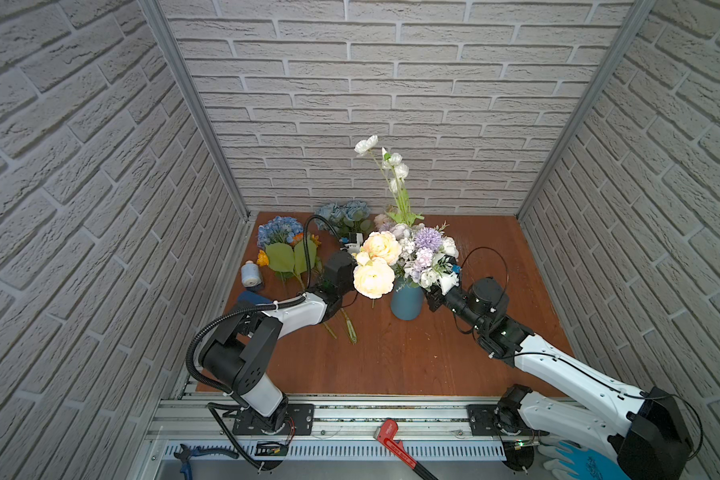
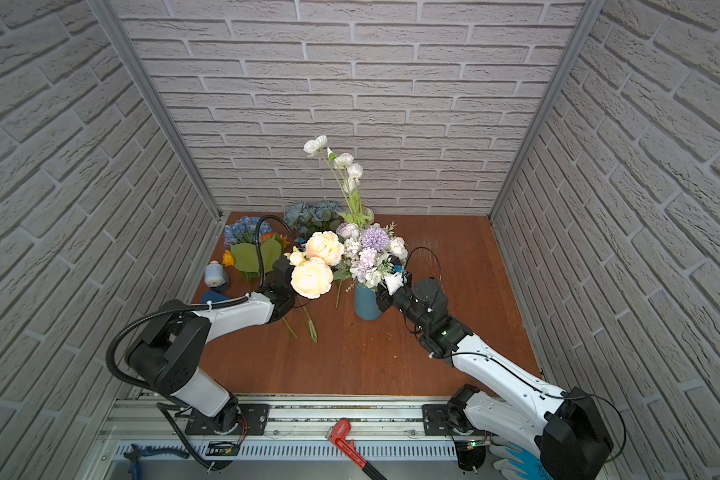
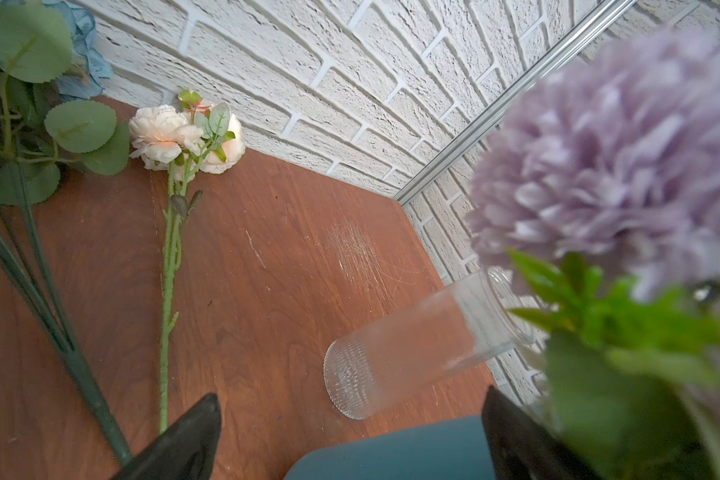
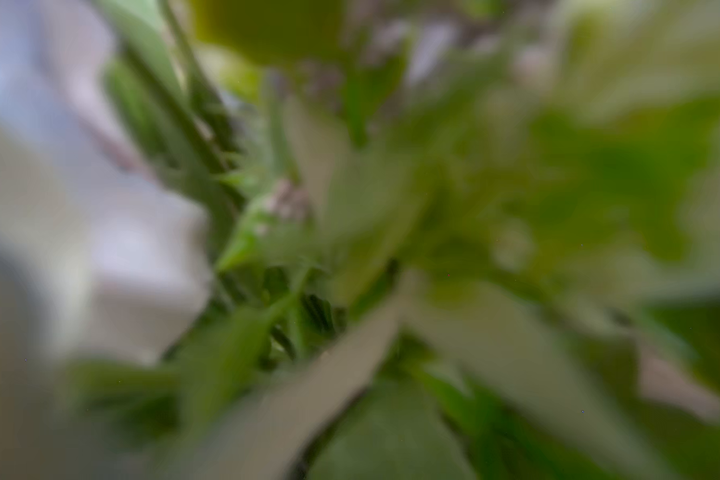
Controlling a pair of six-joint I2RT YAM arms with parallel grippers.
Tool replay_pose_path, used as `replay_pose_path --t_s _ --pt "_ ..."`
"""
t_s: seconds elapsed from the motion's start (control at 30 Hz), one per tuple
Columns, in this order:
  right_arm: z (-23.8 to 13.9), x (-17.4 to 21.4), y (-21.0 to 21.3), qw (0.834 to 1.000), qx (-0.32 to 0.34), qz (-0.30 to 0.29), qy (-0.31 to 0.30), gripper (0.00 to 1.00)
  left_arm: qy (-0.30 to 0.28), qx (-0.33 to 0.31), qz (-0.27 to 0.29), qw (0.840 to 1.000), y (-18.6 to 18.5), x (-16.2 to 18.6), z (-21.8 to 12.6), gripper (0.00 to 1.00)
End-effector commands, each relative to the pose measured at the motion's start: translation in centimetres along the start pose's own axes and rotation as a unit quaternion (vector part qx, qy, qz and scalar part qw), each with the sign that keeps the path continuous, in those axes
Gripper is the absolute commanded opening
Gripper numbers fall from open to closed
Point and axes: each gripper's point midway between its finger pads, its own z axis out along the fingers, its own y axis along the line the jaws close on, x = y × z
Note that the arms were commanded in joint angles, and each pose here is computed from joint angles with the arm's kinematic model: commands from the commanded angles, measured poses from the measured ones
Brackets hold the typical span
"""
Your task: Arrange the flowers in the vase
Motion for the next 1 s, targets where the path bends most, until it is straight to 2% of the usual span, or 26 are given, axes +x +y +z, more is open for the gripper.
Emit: replay_pose_path --t_s 0.0,0.4,0.77,0.9,0.97 --pt "-0.1 -3.4 0.6 0.999 -0.013 -0.003 -0.052 0.07 -0.029 0.019 0.017 0.999 -1.4 -1.5 -0.9 0.98" --pt "-0.9 4.7 0.1 0.997 0.01 -0.001 0.071 0.06 -0.027 0.021 0.014 0.999 -1.2 -1.3 -0.5 0.97" --pt "0.2 7.0 0.7 0.992 0.001 -0.024 0.122 0.06 -0.027 0.017 0.015 0.999 -1.3 -1.5 -0.8 0.98" --pt "-0.6 6.2 0.9 0.993 0.001 -0.023 0.114 0.13 -0.025 0.013 0.019 0.999 -1.2 -1.4 -0.9 0.97" --pt "-1.1 6.0 0.9 0.993 0.0 -0.023 0.117 0.25 -0.025 0.014 0.02 0.999 -1.3 -1.5 -0.9 0.97"
